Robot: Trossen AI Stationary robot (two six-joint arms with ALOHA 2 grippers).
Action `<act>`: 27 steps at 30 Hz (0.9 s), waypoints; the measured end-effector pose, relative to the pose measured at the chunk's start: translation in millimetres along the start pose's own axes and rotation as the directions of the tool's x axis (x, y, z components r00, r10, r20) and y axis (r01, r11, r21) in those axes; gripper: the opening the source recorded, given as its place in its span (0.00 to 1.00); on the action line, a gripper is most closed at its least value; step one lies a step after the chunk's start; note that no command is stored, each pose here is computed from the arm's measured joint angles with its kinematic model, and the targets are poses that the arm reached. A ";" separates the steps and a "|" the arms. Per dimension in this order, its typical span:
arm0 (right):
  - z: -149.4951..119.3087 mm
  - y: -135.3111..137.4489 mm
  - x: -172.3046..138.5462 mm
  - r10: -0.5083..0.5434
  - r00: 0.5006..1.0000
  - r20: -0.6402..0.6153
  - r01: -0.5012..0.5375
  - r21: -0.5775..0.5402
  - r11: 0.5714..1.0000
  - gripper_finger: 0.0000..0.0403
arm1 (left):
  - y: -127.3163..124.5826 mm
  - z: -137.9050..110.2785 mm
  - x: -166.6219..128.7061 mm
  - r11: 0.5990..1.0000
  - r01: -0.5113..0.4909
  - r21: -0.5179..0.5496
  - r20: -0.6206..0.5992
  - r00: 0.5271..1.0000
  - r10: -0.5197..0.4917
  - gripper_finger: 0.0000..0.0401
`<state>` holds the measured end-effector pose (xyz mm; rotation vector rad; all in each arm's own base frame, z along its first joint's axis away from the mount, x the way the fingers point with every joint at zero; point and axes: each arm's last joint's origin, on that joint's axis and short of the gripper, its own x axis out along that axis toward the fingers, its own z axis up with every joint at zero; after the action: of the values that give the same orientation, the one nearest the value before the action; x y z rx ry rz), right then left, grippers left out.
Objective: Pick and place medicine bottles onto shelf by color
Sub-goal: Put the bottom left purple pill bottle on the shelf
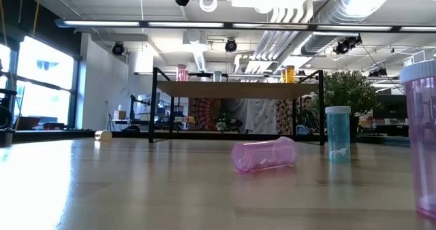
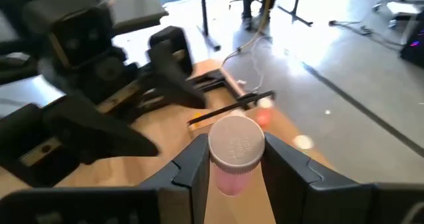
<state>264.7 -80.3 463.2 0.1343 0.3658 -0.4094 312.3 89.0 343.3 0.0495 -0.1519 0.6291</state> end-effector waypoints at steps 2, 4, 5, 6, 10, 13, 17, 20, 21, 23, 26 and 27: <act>3.0 -12.1 -7.4 -0.038 0.999 0.021 0.037 0.009 0.999 0.26 | 4.7 4.1 -2.1 1.000 -0.011 0.003 -0.002 1.000 0.011 0.60; 5.7 -24.0 -15.3 -0.077 0.996 0.042 0.077 0.011 0.997 0.26 | 8.4 8.9 -4.2 1.000 -0.019 -0.001 0.009 1.000 0.019 0.59; 6.9 -30.3 -19.4 -0.100 0.994 0.052 0.099 0.014 0.995 0.26 | 10.3 10.8 -5.5 1.000 -0.023 0.001 0.007 1.000 0.023 0.59; 8.0 -36.4 -23.4 -0.122 0.991 0.061 0.120 0.021 0.992 0.27 | 12.6 12.2 -6.5 1.000 -0.028 0.004 0.002 1.000 0.028 0.59; 10.6 -59.8 -35.0 -0.210 0.974 0.085 0.206 0.054 0.977 0.27 | 18.7 18.9 -12.6 0.999 -0.037 0.013 -0.014 0.999 0.038 0.59; 10.1 -75.1 -35.6 -0.267 0.961 0.076 0.259 0.098 0.961 0.27 | 24.0 25.6 -19.8 0.999 -0.043 0.020 -0.031 0.999 0.044 0.59; 2.9 -88.4 -20.8 -0.298 0.954 0.023 0.289 0.188 0.939 0.27 | 30.8 35.9 -31.2 0.997 -0.048 0.058 -0.048 0.998 0.051 0.59; -9.4 -90.7 -2.3 -0.292 0.955 -0.042 0.294 0.240 0.925 0.27 | 35.6 47.0 -40.4 0.994 -0.053 0.093 -0.021 0.998 0.056 0.59; -13.6 -89.8 3.7 -0.287 0.956 -0.056 0.292 0.250 0.923 0.27 | 37.0 50.6 -43.5 0.994 -0.055 0.098 -0.012 0.998 0.056 0.59; -21.4 -87.0 15.6 -0.282 0.957 -0.067 0.290 0.272 0.917 0.27 | 41.3 57.4 -48.8 0.992 -0.066 0.111 0.009 0.998 0.065 0.59; -35.5 -81.3 32.7 -0.292 0.953 -0.079 0.302 0.287 0.909 0.27 | 47.3 65.2 -55.0 0.990 -0.083 0.113 0.032 0.996 0.080 0.59; -40.7 -80.1 37.3 -0.296 0.952 -0.084 0.307 0.295 0.905 0.27 | 49.3 65.8 -56.3 0.989 -0.087 0.116 0.026 0.996 0.085 0.59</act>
<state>250.5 -158.6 407.2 0.3914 0.3588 -0.7721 230.0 90.0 399.5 0.1632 -0.1379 0.7235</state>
